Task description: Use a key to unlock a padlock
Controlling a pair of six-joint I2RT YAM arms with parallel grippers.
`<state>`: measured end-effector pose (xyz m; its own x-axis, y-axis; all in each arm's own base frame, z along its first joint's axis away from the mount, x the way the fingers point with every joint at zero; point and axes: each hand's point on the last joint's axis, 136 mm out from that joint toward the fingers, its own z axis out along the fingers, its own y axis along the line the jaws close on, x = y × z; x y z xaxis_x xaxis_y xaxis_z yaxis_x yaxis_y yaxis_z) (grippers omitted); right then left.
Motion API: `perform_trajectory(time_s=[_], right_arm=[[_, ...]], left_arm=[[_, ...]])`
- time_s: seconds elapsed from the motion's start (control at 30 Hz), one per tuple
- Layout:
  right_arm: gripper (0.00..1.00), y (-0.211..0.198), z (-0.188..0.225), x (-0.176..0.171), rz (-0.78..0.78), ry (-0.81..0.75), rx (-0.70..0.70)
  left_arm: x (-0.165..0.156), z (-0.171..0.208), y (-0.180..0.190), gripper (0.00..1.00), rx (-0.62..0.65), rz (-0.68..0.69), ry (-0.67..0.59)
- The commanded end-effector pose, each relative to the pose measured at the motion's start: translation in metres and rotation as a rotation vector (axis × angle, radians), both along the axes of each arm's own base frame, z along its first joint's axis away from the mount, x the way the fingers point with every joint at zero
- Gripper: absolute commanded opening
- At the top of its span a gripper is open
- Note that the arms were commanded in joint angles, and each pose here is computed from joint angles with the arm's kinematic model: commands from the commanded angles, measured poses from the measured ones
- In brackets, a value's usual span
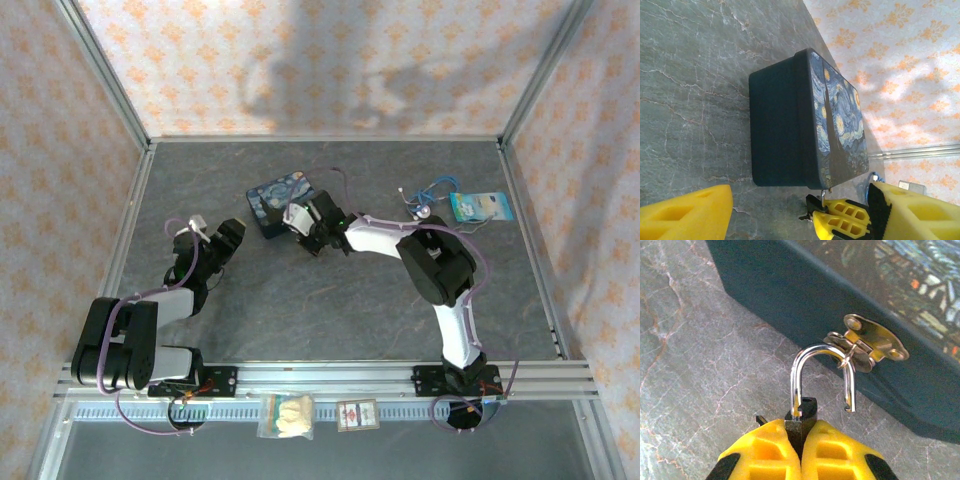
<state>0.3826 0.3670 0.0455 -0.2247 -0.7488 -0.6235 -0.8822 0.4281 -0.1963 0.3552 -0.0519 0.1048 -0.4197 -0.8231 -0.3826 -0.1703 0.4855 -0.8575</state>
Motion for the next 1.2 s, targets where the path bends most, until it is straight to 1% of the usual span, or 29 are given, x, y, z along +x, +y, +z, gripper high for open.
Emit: perform_trajectory(time_s=[0.0, 0.07, 0.17, 0.23, 0.37, 0.43, 0.5, 0.6, 0.73, 0.87, 0.93, 1.03, 1.17], right_arm=[[0.0, 0.011, 0.006, 0.0, 0.123, -0.033, -0.029], [0.0, 0.015, 0.005, 0.001, 0.161, -0.016, -0.032], [0.0, 0.02, 0.001, 0.003, 0.207, 0.041, -0.033], [0.0, 0.023, 0.0, 0.008, 0.221, 0.066, -0.038], [0.0, 0.025, -0.005, 0.01, 0.259, 0.067, -0.062], [0.0, 0.026, -0.004, 0.011, 0.267, 0.05, -0.062], [0.0, 0.029, 0.0, 0.014, 0.274, 0.031, -0.058], [0.0, 0.036, 0.007, 0.012, 0.283, 0.039, -0.017], [0.0, 0.047, 0.005, 0.004, 0.295, 0.048, -0.004], [0.0, 0.056, 0.005, -0.003, 0.298, 0.069, 0.031], [0.0, 0.061, 0.007, -0.005, 0.299, 0.069, 0.055], [0.0, 0.068, 0.01, -0.008, 0.309, 0.074, 0.079], [0.0, 0.074, 0.014, -0.013, 0.328, 0.088, 0.103]], left_arm=[[0.004, 0.008, -0.002, 0.71, 0.001, -0.021, -0.035], [0.002, 0.008, -0.003, 0.71, -0.001, -0.029, -0.034], [0.0, 0.011, -0.008, 0.66, -0.005, -0.061, -0.057], [-0.002, 0.014, -0.014, 0.62, -0.012, -0.094, -0.075], [-0.006, 0.015, -0.021, 0.52, -0.045, -0.127, -0.098], [-0.007, 0.015, -0.024, 0.46, -0.071, -0.137, -0.103], [-0.007, 0.013, -0.027, 0.43, -0.093, -0.133, -0.105], [-0.004, 0.011, -0.038, 0.39, -0.147, -0.13, -0.12], [0.008, 0.019, -0.055, 0.32, -0.246, -0.117, -0.193], [0.018, 0.019, -0.063, 0.31, -0.344, -0.09, -0.244], [0.021, 0.01, -0.06, 0.32, -0.374, -0.064, -0.242], [0.022, -0.003, -0.056, 0.32, -0.379, -0.033, -0.222], [0.023, -0.008, -0.055, 0.33, -0.357, -0.015, -0.215]])
